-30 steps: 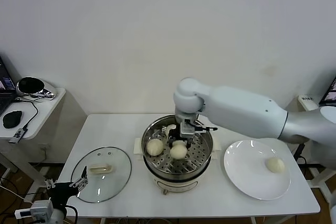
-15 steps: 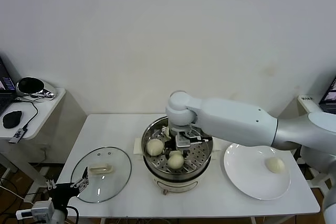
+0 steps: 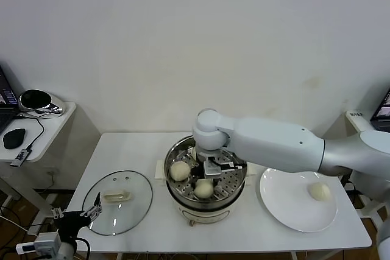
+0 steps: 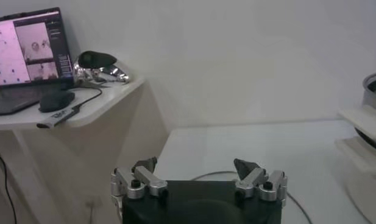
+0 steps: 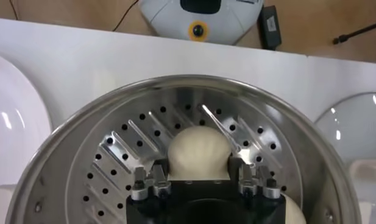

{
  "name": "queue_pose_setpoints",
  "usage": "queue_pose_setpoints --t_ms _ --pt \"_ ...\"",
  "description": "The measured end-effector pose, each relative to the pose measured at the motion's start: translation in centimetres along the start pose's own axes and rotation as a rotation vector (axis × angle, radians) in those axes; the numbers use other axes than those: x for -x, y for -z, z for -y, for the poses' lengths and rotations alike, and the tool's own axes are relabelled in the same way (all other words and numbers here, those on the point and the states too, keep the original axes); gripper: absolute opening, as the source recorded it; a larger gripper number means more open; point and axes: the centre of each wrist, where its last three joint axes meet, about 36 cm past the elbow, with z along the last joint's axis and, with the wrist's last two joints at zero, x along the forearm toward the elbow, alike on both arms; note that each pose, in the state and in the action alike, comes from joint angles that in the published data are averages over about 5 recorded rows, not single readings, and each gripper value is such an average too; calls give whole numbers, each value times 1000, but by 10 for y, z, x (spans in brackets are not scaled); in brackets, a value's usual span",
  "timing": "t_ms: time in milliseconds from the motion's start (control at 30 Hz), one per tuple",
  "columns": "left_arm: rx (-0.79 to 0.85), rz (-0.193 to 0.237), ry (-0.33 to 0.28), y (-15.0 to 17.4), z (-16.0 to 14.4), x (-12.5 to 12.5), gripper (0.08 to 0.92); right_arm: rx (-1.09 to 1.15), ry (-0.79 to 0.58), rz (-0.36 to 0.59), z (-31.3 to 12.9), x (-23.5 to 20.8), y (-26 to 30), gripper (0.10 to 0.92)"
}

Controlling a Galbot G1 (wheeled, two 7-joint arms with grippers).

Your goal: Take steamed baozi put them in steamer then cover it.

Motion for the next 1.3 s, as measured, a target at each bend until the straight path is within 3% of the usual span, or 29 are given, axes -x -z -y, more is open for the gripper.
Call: queue_pose_setpoints --t_ms 133,367,600,967,1300 --pt "-1 0 -1 0 1 0 823 15 -14 -17 -4 -12 1 814" --pt "-3 4 -8 2 3 0 823 74 -56 -45 -28 -36 3 823" --pt "4 4 -14 4 1 0 823 214 -149 -99 -82 -66 5 823" --pt "19 -8 -47 1 5 4 823 802 -288 -162 -221 -81 18 823" --pt "23 -23 -60 -1 8 -2 823 1236 -274 -233 -317 -56 24 823"
